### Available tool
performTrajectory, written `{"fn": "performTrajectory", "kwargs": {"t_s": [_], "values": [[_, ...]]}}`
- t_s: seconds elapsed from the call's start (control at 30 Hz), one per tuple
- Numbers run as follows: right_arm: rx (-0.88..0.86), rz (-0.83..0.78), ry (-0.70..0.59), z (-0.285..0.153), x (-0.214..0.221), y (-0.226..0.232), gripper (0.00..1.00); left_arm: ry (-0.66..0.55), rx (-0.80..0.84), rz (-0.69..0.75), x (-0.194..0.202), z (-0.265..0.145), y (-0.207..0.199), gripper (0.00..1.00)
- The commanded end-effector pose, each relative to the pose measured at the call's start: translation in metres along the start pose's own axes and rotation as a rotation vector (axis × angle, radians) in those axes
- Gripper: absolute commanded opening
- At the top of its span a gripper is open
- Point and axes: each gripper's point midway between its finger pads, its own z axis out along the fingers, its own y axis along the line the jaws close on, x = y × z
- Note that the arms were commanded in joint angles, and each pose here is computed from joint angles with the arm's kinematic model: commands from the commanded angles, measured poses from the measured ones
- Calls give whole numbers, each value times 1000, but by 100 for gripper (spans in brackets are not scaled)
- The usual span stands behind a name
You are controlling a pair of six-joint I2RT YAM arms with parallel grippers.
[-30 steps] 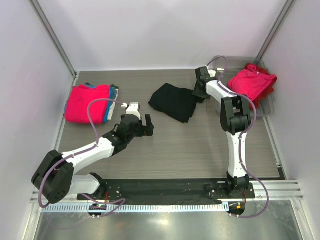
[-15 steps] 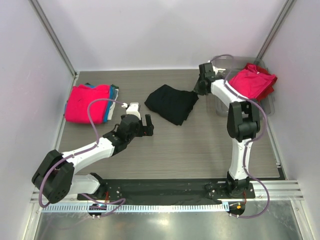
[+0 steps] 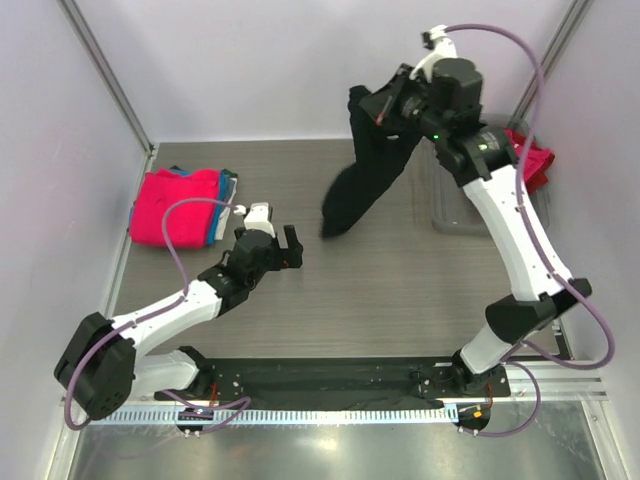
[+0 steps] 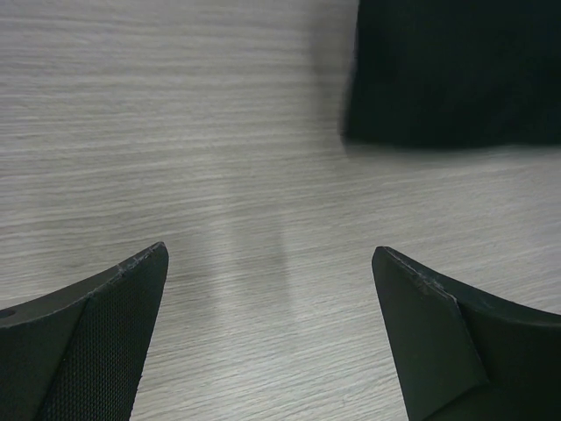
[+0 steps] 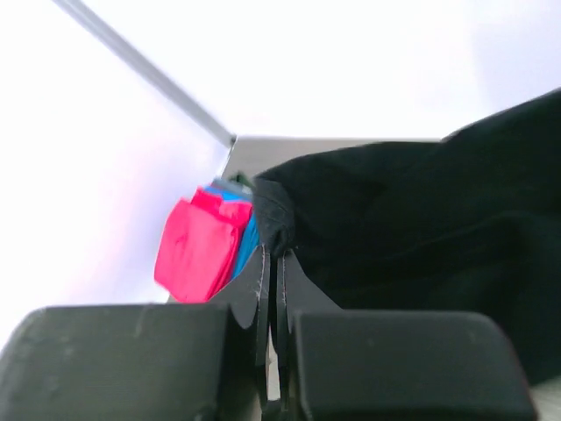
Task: Fold and stack the t-shirts
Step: Flatten the tshirt out
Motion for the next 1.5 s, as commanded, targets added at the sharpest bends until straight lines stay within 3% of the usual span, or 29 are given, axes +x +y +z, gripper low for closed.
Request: {"fn": "performTrajectory", "kwargs": {"t_s": [0.0,0.2,0.4,0.6,0.77,0.93,1.07,1.17,1.23,1.27,1.37,1.43,1.47], "values": [[90,14,57,-1,13,-42,1,-87,-30,-29,-19,-9,5,99],[67,21,173,6,55,-56,1,-101,7,-36,-21,-13,1,100],[72,-3,169,-9,57,-55,1,-54,108,11,-13,-3,-20,100],[241,-23,126,-55,64,-92,1,125,-66,-13,6,31,-9,100],[416,-17,46,-116,82,-134,1,144,-116,-64,-6,45,-10,93],[446,0,17,-162,108,-148,1,232,-189,-79,-3,73,-2,89],[500,-4,35,-176,127,-163,1,310,-243,-50,-2,106,1,87],[501,-1,68,-178,142,-168,1,337,-251,-23,-10,134,-7,75],[509,13,87,-180,154,-173,1,395,-297,0,4,148,1,77],[505,20,72,-183,154,-173,1,357,-291,-9,-17,157,-7,79],[518,20,82,-187,164,-179,1,381,-323,7,-18,174,-1,85],[519,14,84,-191,167,-180,1,413,-341,15,-13,180,5,84],[527,11,89,-193,169,-182,1,427,-341,14,-10,187,4,78]]}}
